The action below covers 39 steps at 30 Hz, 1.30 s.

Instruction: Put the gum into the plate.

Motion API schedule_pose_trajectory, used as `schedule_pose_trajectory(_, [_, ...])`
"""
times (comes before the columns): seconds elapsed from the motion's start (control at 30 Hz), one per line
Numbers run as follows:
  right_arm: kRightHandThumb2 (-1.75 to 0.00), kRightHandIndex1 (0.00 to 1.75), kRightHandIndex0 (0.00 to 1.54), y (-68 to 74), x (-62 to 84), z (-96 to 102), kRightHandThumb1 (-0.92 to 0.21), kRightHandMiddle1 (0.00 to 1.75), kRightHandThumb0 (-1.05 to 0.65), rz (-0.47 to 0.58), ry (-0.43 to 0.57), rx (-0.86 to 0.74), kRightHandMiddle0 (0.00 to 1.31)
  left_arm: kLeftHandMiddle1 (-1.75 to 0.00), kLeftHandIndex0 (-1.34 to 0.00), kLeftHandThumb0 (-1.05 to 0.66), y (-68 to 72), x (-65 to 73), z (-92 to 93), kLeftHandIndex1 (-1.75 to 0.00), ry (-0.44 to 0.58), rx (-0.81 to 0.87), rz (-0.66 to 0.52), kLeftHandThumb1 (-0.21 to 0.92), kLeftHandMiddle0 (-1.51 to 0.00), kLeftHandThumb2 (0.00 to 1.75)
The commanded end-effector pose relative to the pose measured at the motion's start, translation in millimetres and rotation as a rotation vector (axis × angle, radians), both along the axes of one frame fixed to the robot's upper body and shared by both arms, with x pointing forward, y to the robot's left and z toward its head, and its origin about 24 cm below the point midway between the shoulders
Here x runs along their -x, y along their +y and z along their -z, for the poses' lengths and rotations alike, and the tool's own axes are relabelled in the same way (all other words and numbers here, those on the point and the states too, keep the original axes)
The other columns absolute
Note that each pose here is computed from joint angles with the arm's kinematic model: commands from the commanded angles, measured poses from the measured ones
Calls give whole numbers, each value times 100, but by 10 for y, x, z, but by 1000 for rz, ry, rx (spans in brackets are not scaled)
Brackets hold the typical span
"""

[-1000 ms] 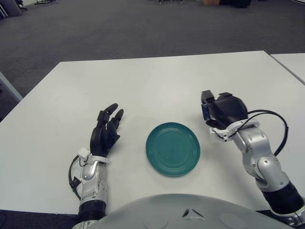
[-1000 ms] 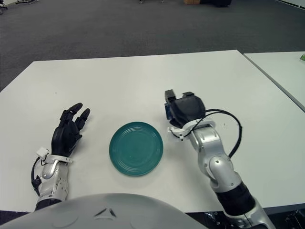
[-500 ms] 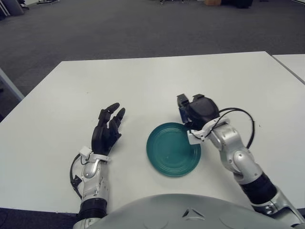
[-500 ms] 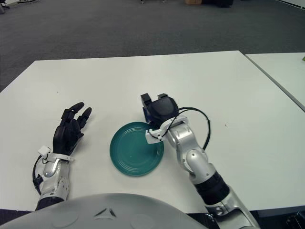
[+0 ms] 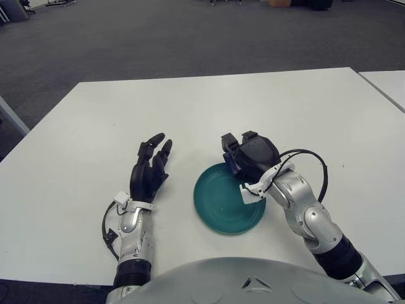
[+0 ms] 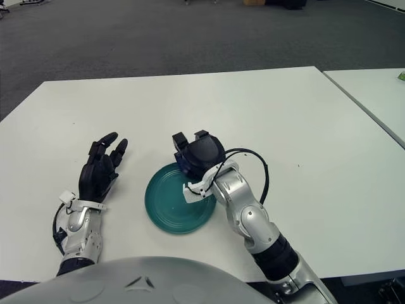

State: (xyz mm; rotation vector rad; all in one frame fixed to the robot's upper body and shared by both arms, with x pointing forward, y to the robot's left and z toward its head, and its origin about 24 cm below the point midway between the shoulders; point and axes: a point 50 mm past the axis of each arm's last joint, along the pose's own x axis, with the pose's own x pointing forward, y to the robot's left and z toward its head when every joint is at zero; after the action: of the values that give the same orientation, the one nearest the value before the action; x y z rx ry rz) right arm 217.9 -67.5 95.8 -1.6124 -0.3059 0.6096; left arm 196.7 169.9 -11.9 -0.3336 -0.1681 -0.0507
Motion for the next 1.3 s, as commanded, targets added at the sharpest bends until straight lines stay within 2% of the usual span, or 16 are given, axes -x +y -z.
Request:
schedule_pose_trajectory(0.0, [-74, 84, 34, 101, -14, -26, -76, 175, -37, -56, -2, 8, 29, -15, -3, -74, -63, 145, 189, -109, 85, 53, -9, 92, -40, 70])
schedule_pose_trajectory(0.23, [-75, 61, 38, 176, 14, 29, -75, 175, -37, -80, 18, 15, 29, -15, -2, -74, -80, 143, 189, -108, 85, 56, -11, 92, -40, 71])
schedule_pose_trajectory(0.5, [-71, 55, 36, 187, 88, 18, -78, 175, -37, -94, 60, 44, 28, -15, -5, -74, -70, 140, 203, -111, 78, 59, -4, 92, -40, 70])
schedule_pose_trajectory(0.9, [-53, 42, 38, 173, 182, 29, -91, 175, -35, -130, 83, 94, 20, -17, -8, -77, -51, 117, 227, -119, 97, 36, -8, 92, -39, 66])
schedule_pose_trajectory(0.93, [-61, 41, 38, 173, 186, 31, -91, 152, -46, -131, 83, 97, 13, -18, -8, -77, -48, 115, 229, -121, 97, 35, -9, 92, -39, 65])
schedule_pose_trajectory(0.97, [-65, 40, 37, 172, 193, 38, -92, 136, -53, -131, 80, 97, 8, -18, -8, -77, -48, 113, 227, -123, 95, 32, -8, 92, -39, 65])
schedule_pose_trajectory(1.03, [-71, 37, 38, 168, 200, 47, -92, 117, -62, -130, 71, 91, 4, -28, -8, -78, -51, 106, 222, -126, 90, 26, -4, 92, -37, 64])
schedule_pose_trajectory(1.13, [-76, 28, 39, 161, 207, 50, -92, 95, -71, -128, 56, 81, 1, -54, -7, -79, -55, 96, 218, -130, 85, 19, 6, 92, -27, 62])
schedule_pose_trajectory(1.27, [-79, 23, 40, 157, 208, 52, -92, 84, -76, -126, 47, 76, 0, -67, -6, -81, -56, 89, 221, -133, 82, 14, 11, 92, -23, 61])
